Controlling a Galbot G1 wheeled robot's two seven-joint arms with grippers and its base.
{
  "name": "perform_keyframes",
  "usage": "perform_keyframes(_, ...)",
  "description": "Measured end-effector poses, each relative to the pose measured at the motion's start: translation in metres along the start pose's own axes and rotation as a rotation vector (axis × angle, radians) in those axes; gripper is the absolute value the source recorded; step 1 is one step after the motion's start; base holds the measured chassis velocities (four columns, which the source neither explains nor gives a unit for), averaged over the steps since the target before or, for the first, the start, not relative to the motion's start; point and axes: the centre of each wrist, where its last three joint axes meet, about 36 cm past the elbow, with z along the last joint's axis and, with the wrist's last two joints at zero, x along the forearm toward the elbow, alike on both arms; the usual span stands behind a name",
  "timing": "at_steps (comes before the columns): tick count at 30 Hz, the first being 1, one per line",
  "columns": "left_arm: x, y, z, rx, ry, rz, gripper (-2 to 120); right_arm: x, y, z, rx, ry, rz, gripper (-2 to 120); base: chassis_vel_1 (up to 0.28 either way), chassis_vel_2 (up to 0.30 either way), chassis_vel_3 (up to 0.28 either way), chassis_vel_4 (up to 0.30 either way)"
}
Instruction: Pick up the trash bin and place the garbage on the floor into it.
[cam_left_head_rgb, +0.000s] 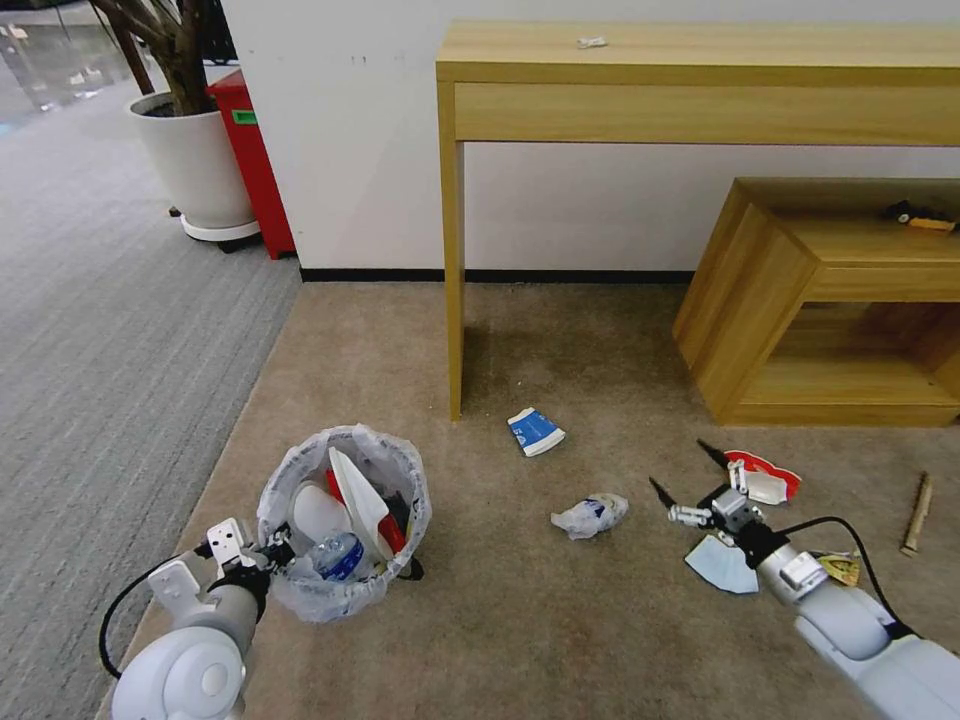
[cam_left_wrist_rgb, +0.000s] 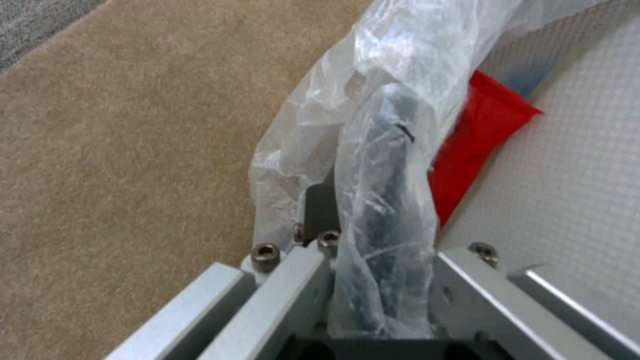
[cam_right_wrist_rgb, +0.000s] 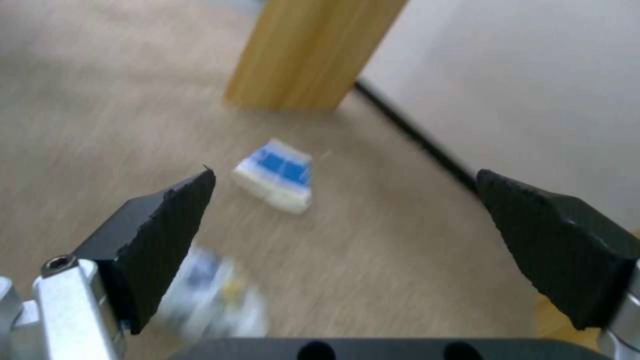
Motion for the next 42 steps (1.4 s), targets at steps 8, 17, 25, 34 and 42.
perform_keyframes(8, 0.0, -0.007, 0.0, 0.005, -0.004, 0.02, 0, 0.004, 0.007, 0.038, -0.014, 0.08, -0.057, 100, 0.0, 0.0, 0.0, 0.0)
perform_keyframes(17, 0.004, -0.005, -0.001, 0.01, -0.009, 0.011, 0, -0.033, 0.037, 0.065, -0.083, 0.107, -0.03, 100, 0.0, 0.0, 0.0, 0.0)
perform_keyframes(25, 0.004, -0.007, 0.001, 0.017, -0.006, 0.011, 0, -0.051, 0.044, 0.07, -0.089, 0.117, -0.001, 100, 0.0, 0.0, 0.0, 0.0)
perform_keyframes(34, 0.002, -0.012, 0.001, 0.03, -0.012, 0.019, 0, -0.053, 0.029, 0.074, -0.045, 0.117, -0.13, 99, 0.0, 0.0, 0.0, 0.0)
perform_keyframes(42, -0.001, -0.016, 0.005, 0.045, -0.013, 0.029, 0, -0.061, 0.005, 0.071, -0.014, 0.116, -0.242, 98, 0.0, 0.0, 0.0, 0.0)
